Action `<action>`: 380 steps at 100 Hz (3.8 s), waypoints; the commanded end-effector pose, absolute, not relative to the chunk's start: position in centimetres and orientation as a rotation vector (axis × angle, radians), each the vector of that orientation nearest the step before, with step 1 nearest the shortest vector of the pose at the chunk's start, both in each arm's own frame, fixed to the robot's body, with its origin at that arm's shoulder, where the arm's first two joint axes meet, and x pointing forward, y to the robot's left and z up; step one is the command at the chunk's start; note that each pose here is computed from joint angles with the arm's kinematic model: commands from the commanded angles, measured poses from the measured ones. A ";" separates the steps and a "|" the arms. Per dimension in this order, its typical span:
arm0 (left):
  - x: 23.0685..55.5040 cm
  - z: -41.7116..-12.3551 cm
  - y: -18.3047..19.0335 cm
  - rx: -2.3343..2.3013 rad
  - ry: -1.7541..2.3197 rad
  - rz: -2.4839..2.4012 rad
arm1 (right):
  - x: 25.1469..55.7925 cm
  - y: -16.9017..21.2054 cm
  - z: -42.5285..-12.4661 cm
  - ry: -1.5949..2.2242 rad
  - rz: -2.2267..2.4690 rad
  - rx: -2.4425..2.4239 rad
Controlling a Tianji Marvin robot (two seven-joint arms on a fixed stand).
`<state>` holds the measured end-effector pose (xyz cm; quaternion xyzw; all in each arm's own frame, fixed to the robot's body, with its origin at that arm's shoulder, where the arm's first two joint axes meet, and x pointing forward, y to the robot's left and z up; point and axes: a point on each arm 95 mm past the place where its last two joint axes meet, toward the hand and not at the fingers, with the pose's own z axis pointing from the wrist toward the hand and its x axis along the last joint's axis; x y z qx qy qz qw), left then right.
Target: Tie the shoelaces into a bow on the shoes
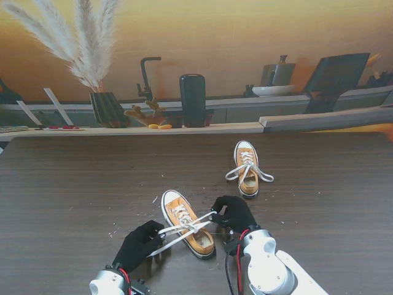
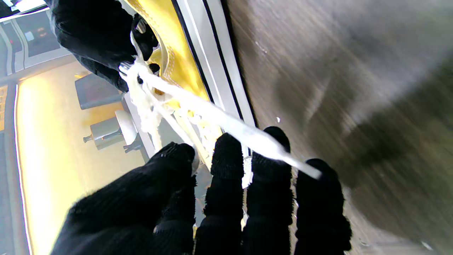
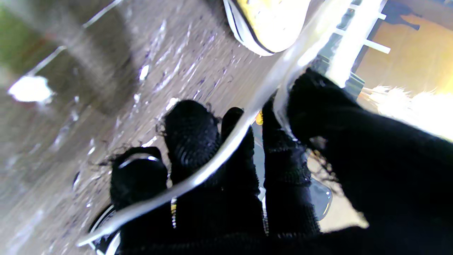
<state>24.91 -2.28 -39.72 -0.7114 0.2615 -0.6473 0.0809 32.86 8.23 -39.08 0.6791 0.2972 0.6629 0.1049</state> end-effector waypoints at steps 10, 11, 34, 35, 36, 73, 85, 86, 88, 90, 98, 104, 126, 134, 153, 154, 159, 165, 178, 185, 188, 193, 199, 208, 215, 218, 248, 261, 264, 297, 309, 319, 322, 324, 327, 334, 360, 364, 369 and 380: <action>24.5 -39.7 -1.9 -2.142 0.812 -1.922 | 32.5 7.5 -39.5 0.865 1.915 2.029; 24.4 -39.7 -1.9 -2.142 0.812 -1.921 | 32.5 7.4 -39.5 0.863 1.914 2.030; 24.0 -39.8 -1.3 -2.146 0.822 -1.913 | 32.3 6.8 -39.6 0.826 1.892 2.044; 24.0 -39.8 -1.3 -2.146 0.822 -1.912 | 32.3 6.7 -39.6 0.825 1.892 2.044; 23.9 -39.8 -1.3 -2.146 0.822 -1.912 | 32.3 6.7 -39.6 0.825 1.891 2.045; 23.5 -40.0 -0.2 -2.146 0.797 -1.879 | 31.9 6.2 -39.8 0.797 1.873 2.053; 23.7 -40.0 0.0 -2.149 0.801 -1.873 | 32.0 6.0 -39.9 0.781 1.858 2.064; 23.7 -40.0 0.0 -2.149 0.801 -1.872 | 32.0 6.0 -39.9 0.780 1.857 2.065; 23.7 -40.0 0.0 -2.150 0.803 -1.871 | 31.9 6.0 -39.9 0.777 1.854 2.067; 23.7 -40.0 0.1 -2.151 0.803 -1.871 | 31.9 5.9 -39.9 0.775 1.852 2.068; 23.7 -40.0 0.2 -2.153 0.801 -1.866 | 31.9 5.7 -40.0 0.774 1.838 2.068; 23.6 -40.1 0.2 -2.155 0.798 -1.862 | 31.9 5.5 -40.0 0.779 1.827 2.066; 23.5 -40.1 0.3 -2.159 0.796 -1.845 | 31.7 5.1 -40.1 0.793 1.804 2.063; 23.4 -40.0 0.4 -2.159 0.793 -1.840 | 31.6 5.0 -40.1 0.792 1.793 2.064; 23.3 -40.0 0.7 -2.159 0.774 -1.825 | 31.6 4.6 -40.2 0.776 1.772 2.063; 23.3 -40.0 0.7 -2.159 0.772 -1.825 | 31.6 4.6 -40.2 0.775 1.771 2.063; 23.3 -39.9 0.8 -2.157 0.762 -1.825 | 31.6 4.5 -40.2 0.762 1.767 2.062; 23.3 -39.8 0.9 -2.153 0.752 -1.827 | 31.6 4.4 -40.2 0.755 1.761 2.056; 23.4 -39.6 1.1 -2.144 0.740 -1.829 | 31.7 4.2 -40.2 0.737 1.743 2.042; 23.4 -39.6 1.2 -2.143 0.743 -1.823 | 31.7 4.1 -40.2 0.732 1.734 2.041; 23.4 -39.6 1.2 -2.143 0.744 -1.820 | 31.7 4.0 -40.2 0.730 1.730 2.040; 23.4 -39.5 1.2 -2.142 0.745 -1.814 | 31.7 4.0 -40.2 0.733 1.723 2.039; 23.3 -39.5 1.2 -2.143 0.743 -1.808 | 31.7 3.9 -40.3 0.732 1.716 2.040; 23.3 -39.5 1.3 -2.144 0.743 -1.796 | 31.7 3.7 -40.3 0.732 1.704 2.037; 23.3 -39.5 1.3 -2.146 0.745 -1.787 | 31.7 3.6 -40.3 0.731 1.697 2.036; 23.2 -39.5 1.4 -2.147 0.742 -1.782 | 31.7 3.6 -40.3 0.731 1.693 2.034; 23.1 -39.3 1.6 -2.141 0.731 -1.744 | 31.7 3.1 -40.4 0.723 1.662 2.029; 23.2 -39.5 1.8 -2.112 0.754 -1.747 | 31.6 3.1 -40.4 0.730 1.665 2.023; 23.2 -39.5 1.8 -2.099 0.757 -1.752 | 31.6 3.2 -40.4 0.732 1.670 2.017; 23.4 -39.2 1.9 -2.006 0.750 -1.801 | 30.9 3.1 -39.7 0.752 1.712 1.911; 23.4 -39.0 2.1 -1.990 0.772 -1.803 | 30.6 2.9 -39.2 0.774 1.735 1.899; 23.3 -39.0 2.2 -2.008 0.789 -1.817 | 30.4 2.8 -38.9 0.794 1.760 1.905; 23.3 -39.0 2.3 -2.011 0.793 -1.824 | 30.4 2.8 -38.9 0.794 1.765 1.907; 23.2 -39.0 2.3 -2.013 0.799 -1.828 | 30.4 2.8 -38.9 0.796 1.768 1.907; 23.1 -38.9 2.4 -2.020 0.805 -1.834 | 30.3 2.7 -38.9 0.800 1.771 1.902; 22.9 -38.7 2.4 -2.024 0.809 -1.849 | 30.3 2.7 -38.9 0.789 1.788 1.893; 22.2 -36.4 1.3 -1.844 0.923 -1.889 | 28.8 2.0 -39.8 0.821 1.791 1.812; 22.2 -35.9 0.8 -1.810 0.950 -1.896 | 28.5 2.0 -39.9 0.829 1.790 1.791; 22.3 -35.1 0.1 -1.773 0.976 -1.908 | 28.1 2.0 -40.0 0.836 1.788 1.773; 22.4 -33.7 -1.8 -1.717 1.029 -1.913 | 27.4 2.4 -40.4 0.831 1.786 1.767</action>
